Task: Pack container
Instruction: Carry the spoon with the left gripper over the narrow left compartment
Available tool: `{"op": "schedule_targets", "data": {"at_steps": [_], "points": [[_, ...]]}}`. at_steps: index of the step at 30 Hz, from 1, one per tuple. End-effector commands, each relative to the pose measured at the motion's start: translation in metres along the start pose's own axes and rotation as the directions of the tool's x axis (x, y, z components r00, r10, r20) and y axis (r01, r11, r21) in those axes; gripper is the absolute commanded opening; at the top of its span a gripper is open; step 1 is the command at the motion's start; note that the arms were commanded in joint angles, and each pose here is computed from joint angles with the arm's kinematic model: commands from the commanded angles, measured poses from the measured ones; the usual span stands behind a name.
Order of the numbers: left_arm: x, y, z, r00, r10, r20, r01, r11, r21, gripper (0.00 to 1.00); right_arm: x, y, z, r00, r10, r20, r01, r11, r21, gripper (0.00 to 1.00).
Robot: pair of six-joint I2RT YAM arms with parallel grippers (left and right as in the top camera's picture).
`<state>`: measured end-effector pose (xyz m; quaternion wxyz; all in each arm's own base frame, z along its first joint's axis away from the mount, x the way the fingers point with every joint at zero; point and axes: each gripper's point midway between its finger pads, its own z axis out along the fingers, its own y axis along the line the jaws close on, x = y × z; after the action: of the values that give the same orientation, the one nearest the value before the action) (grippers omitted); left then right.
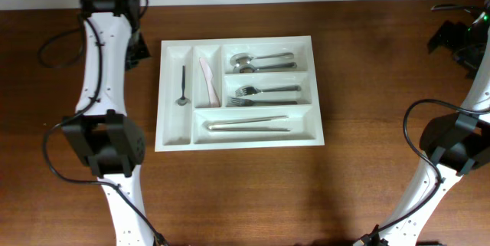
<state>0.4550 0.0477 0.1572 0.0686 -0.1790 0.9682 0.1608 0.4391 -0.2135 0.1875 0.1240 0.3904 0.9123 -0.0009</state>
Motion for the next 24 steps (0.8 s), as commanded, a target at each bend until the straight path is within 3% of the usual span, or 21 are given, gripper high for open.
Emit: {"op": "schedule_targets", "data": {"at_steps": [1,10,12,17,24], "points": [[0.007,-0.038,-0.007,0.971,0.239,0.019,-0.239,0.966,0.099,0.02,-0.002,0.004,-0.017,0.999,-0.008,0.039,0.008,1.000,-0.017,0.99],[0.020,-0.099,-0.024,0.816,0.559,0.148,-0.577,0.771,0.270,0.02,-0.002,0.004,-0.017,0.999,-0.008,0.039,0.008,1.000,-0.017,0.99],[0.024,-0.111,-0.028,0.748,0.632,0.204,-0.661,0.681,0.314,0.02,-0.002,0.004,-0.017,0.999,-0.008,0.039,0.008,1.000,-0.017,0.99],[0.025,-0.117,-0.028,0.697,0.675,0.242,-0.714,0.620,0.327,0.02,-0.002,0.004,-0.017,0.999,-0.008,0.039,0.008,1.000,-0.017,0.99],[0.051,-0.124,0.001,0.644,0.743,0.184,-0.742,0.546,0.390,0.02,-0.002,0.004,-0.017,0.999,-0.008,0.039,0.008,1.000,-0.017,0.99]]}}
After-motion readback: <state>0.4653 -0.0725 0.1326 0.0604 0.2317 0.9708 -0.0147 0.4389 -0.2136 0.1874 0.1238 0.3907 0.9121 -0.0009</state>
